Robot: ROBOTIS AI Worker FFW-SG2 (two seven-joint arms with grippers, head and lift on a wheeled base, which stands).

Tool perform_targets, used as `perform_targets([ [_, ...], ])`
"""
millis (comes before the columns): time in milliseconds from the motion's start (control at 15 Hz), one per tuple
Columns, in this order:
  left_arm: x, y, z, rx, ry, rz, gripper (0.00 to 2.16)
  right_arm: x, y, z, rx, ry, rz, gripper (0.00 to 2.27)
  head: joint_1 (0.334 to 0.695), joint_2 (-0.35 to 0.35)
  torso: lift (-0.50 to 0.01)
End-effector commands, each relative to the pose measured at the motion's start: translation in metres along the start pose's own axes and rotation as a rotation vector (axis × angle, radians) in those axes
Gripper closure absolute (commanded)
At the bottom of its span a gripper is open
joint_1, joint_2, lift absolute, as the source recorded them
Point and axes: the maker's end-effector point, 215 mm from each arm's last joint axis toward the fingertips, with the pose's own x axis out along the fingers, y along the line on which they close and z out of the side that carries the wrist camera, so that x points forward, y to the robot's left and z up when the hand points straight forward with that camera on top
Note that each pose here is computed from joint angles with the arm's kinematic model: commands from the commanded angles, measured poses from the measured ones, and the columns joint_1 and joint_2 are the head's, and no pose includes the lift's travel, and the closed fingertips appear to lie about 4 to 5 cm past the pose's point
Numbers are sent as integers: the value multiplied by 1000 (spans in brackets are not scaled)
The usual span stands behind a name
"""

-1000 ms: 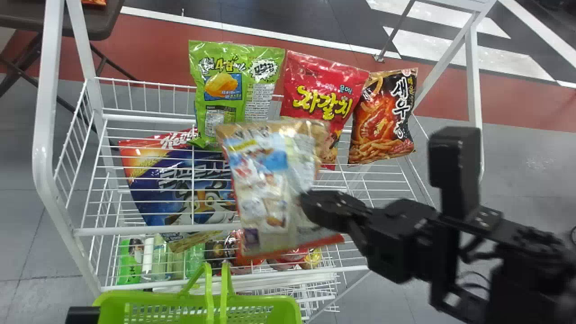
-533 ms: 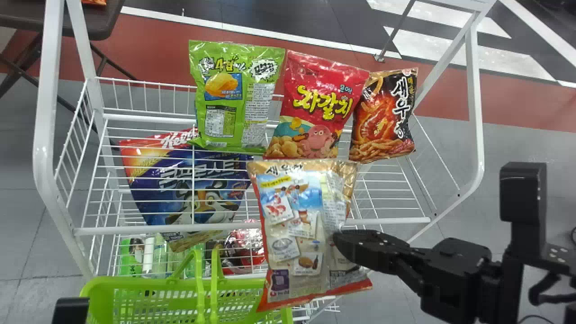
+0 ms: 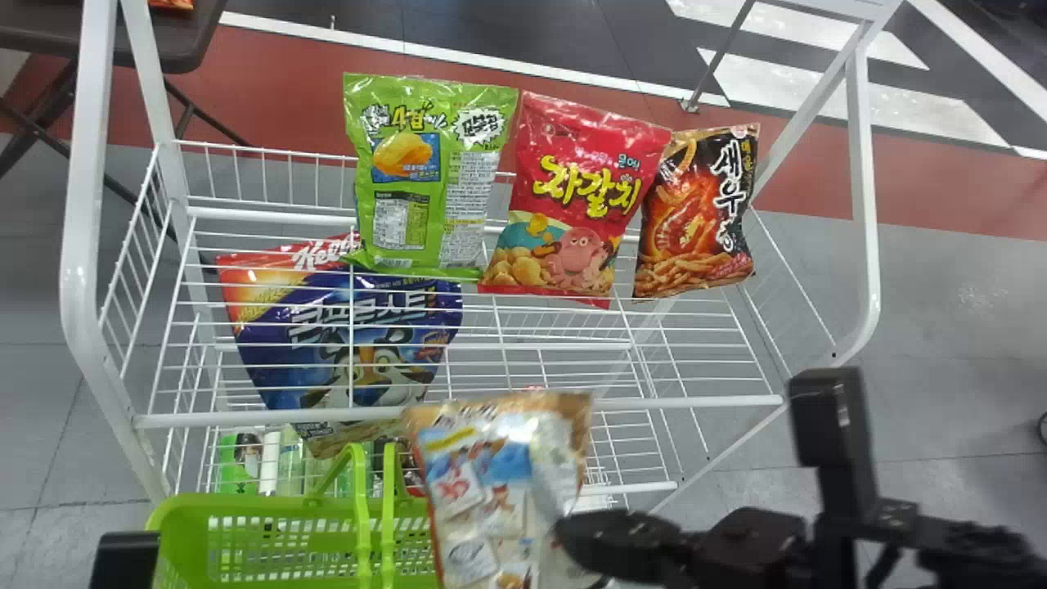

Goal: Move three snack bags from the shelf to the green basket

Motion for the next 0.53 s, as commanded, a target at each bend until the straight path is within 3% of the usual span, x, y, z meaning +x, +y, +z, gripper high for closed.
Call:
perform_targets([
  [0,1,-2,1,1,-2,-5,1754,25,13,-34,36,93,46,2192,695,-350,-43],
  [467,2,-8,2,12,-2,-16,1754,75,23,-106,105,283,91,2192,695,-350,-43],
])
